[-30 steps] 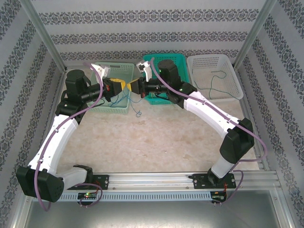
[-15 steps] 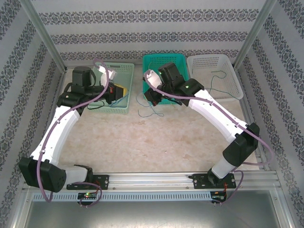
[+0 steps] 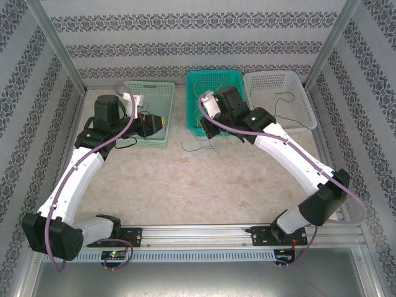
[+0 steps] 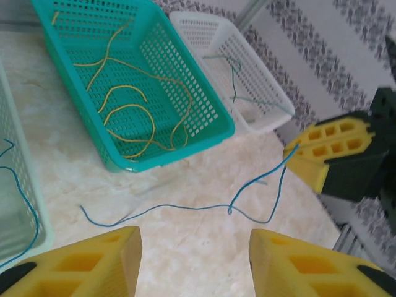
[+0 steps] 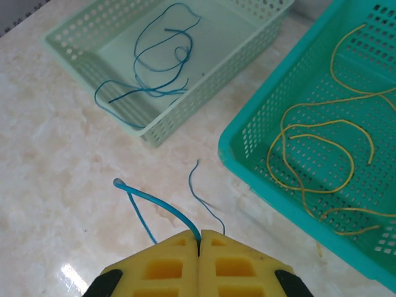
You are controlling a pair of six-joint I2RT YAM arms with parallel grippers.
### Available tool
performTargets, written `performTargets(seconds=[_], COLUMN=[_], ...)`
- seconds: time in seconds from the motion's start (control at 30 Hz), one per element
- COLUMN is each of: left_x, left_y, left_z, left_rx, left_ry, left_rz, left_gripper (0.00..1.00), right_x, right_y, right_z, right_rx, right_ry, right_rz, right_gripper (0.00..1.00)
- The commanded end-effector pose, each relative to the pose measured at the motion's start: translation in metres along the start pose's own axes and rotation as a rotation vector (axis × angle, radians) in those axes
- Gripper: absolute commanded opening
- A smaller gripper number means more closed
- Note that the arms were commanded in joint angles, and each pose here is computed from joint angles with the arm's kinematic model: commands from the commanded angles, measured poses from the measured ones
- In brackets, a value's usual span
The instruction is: Untangle the cables
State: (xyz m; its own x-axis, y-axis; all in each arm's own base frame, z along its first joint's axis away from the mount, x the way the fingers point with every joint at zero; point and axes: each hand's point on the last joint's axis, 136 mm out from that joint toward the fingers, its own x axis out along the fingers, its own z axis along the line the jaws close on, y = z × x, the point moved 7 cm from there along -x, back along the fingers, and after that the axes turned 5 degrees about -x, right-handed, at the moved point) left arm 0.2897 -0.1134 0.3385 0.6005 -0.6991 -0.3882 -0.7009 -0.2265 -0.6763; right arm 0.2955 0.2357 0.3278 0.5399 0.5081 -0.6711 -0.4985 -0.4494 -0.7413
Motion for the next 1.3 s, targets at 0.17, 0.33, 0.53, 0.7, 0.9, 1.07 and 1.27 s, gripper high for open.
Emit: performTargets(seconds=[0.17, 0.33, 0.53, 0.7, 0.9, 1.07, 1.27], left_x=[0.015, 0.009, 0.015, 0.023, 0.026, 0.039, 0.045], left_y=[-0.014, -0.015, -0.012, -0.010, -0.016, -0.016, -0.017], left_z=[0.001, 0.006, 0.015, 0.009, 0.003, -0.001, -0.007], left_rx=[-0.498, -0.653, -0.885, -0.963, -0.995, -1.046, -1.071], left_ry=[0.135, 0.143, 0.318, 0.393, 0.438, 0.506, 0.548], left_rz=[-0.105, -0.181, -0.269, -0.233, -0.242, -0.190, -0.167], left_gripper=[0.69, 0.83, 0.91, 0.93, 0.95, 0.94, 0.92], right_x=[0.001, 0.003, 0.005, 0.011, 0.022, 0.028, 0.038], right_y=[-0.006, -0.007, -0.015, -0.025, -0.035, -0.045, -0.055], right_z=[-0.007, -0.012, -0.014, 0.001, 0.020, 0.033, 0.046], right_rx=[0.007, -0.017, 0.003, -0.021, -0.060, -0.106, -0.181], right_ry=[0.194, 0.312, 0.383, 0.375, 0.395, 0.447, 0.533], right_rz=[-0.046, -0.065, -0.145, -0.215, -0.263, -0.289, -0.289], right_gripper=[0.00, 0.00, 0.00, 0.00, 0.00, 0.00, 0.00])
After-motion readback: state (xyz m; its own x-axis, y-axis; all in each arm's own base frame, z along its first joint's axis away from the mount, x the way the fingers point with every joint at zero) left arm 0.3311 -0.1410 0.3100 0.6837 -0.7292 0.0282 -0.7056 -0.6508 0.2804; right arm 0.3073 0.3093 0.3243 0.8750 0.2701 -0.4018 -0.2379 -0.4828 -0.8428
